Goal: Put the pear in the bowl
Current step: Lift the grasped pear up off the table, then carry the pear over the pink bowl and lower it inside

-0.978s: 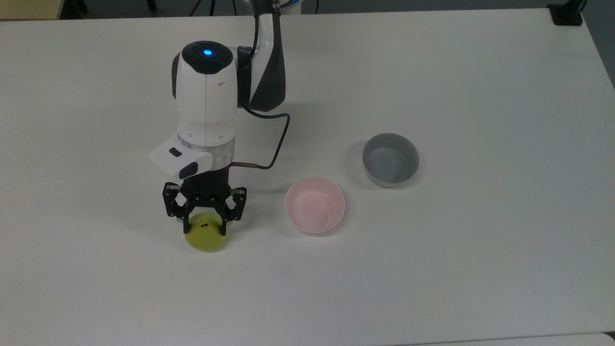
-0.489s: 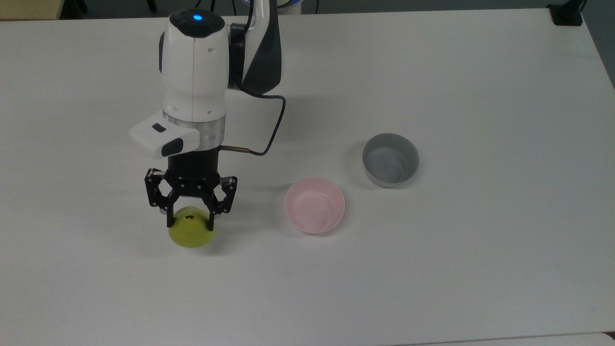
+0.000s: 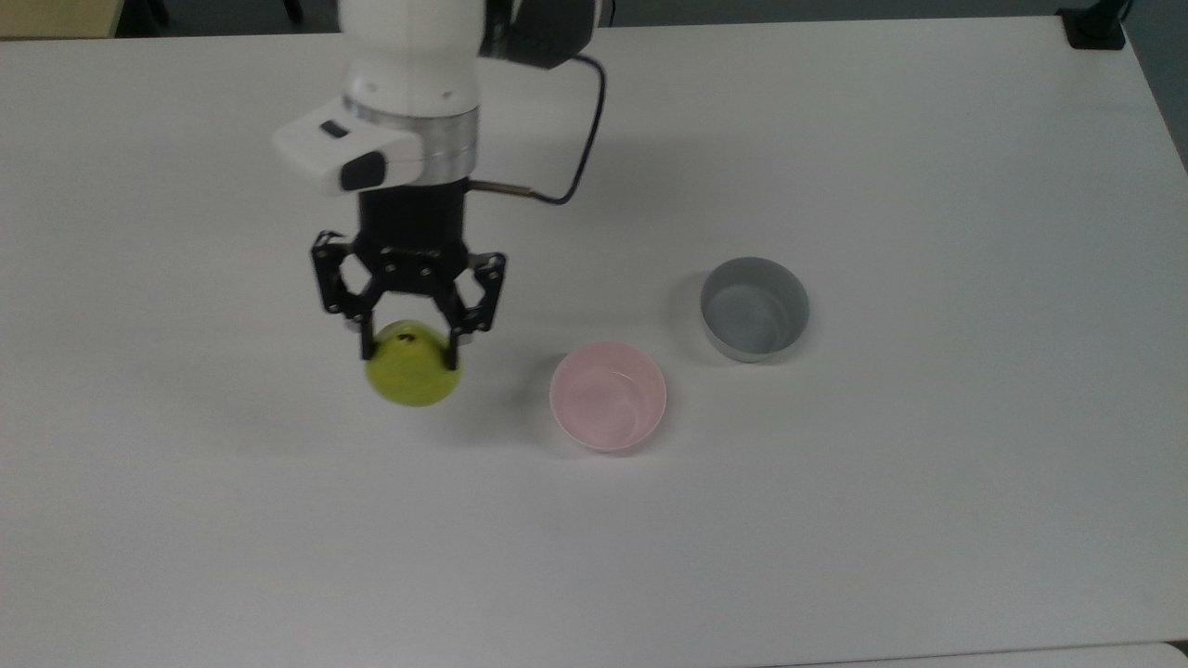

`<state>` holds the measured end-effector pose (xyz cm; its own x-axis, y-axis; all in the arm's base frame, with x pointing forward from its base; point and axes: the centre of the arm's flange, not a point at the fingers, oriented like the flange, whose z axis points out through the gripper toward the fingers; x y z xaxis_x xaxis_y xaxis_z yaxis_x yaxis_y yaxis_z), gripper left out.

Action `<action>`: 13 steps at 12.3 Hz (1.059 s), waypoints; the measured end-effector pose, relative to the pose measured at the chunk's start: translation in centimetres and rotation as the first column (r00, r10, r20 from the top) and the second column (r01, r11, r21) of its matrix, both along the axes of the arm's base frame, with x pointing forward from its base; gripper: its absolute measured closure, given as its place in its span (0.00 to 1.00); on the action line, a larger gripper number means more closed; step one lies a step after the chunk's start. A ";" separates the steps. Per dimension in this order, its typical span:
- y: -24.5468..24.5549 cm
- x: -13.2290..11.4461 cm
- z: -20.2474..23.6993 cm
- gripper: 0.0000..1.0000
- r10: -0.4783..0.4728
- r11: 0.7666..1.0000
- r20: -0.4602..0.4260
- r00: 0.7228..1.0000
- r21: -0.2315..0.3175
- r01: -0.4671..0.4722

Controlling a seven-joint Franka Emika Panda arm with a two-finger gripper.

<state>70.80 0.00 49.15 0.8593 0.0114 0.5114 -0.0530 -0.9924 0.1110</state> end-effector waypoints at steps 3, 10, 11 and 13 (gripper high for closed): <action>6.6 -1.5 -0.5 0.32 0.007 0.999 -0.024 1.000 0.047 -0.006; 14.2 -2.9 -5.6 0.32 0.038 0.996 -0.103 0.994 0.079 -0.030; 14.3 -2.7 -7.0 0.32 0.038 0.997 -0.124 0.992 0.076 -0.029; 14.4 -2.4 -9.5 0.32 0.040 0.997 -0.146 0.988 0.074 -0.030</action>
<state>68.45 14.42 39.68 0.9249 0.0109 0.3800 -0.0062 -0.9990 0.0438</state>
